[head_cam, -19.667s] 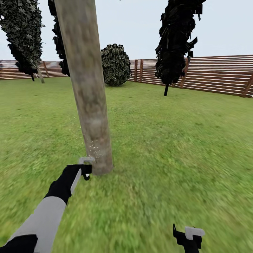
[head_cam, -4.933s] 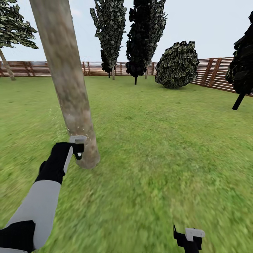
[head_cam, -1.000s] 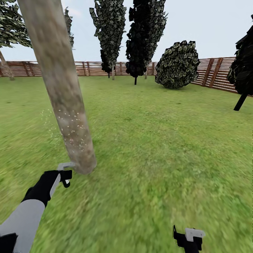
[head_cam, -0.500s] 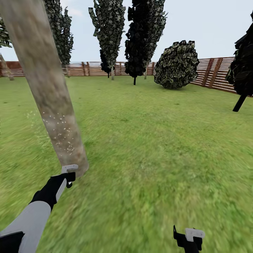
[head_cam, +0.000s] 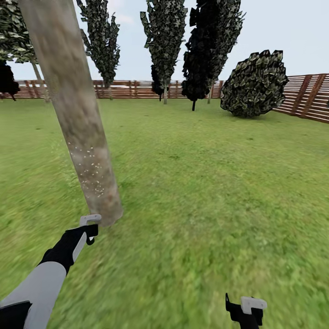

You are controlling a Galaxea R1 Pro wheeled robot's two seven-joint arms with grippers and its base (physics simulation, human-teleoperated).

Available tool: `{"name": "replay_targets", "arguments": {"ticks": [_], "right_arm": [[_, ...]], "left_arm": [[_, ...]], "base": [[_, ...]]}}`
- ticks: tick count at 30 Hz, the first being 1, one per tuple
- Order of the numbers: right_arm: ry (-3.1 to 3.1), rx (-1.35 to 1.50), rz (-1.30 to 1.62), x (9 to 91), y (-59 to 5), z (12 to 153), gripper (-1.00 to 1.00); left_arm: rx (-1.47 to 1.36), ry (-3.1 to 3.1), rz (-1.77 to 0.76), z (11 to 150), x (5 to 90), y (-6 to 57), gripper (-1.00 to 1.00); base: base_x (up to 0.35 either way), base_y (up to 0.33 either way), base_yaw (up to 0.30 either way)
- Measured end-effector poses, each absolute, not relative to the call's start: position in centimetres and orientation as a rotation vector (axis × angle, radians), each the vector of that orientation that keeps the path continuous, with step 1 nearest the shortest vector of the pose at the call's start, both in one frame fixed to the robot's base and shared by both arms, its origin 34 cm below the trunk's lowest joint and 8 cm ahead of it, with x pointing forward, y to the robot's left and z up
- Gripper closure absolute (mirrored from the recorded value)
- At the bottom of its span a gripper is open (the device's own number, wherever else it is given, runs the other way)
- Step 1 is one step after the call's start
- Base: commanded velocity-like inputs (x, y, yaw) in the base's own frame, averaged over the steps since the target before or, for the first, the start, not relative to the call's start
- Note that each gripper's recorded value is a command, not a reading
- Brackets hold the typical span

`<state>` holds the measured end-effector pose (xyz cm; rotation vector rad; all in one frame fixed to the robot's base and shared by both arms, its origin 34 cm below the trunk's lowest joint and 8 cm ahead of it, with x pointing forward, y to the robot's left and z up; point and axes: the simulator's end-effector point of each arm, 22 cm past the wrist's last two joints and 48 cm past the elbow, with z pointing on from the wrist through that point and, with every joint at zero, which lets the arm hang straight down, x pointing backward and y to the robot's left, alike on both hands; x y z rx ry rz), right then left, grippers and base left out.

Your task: In the garden, pick up the pesticide atomizer on the floor and spray pesticide onto both trees until each tree trunk is fully covered.

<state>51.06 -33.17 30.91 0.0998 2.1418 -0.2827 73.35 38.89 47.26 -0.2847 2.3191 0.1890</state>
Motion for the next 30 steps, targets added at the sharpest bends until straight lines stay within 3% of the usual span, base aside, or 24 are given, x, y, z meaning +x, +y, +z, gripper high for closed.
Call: {"name": "replay_targets", "arguments": {"ticks": [21, 30], "right_arm": [[2.141, 0.100, -0.283, 51.06, -33.17, 30.91, -1.00], [2.142, 0.101, -0.283, 51.06, -33.18, 30.91, -1.00]], "left_arm": [[-0.286, 2.321, 0.186, 47.18, 73.33, 38.75, 1.00], [-0.287, 2.321, 0.184, 47.18, 73.33, 38.74, 1.00]], "base": [[0.002, -0.274, 0.278], [0.118, -0.272, 0.036]]}}
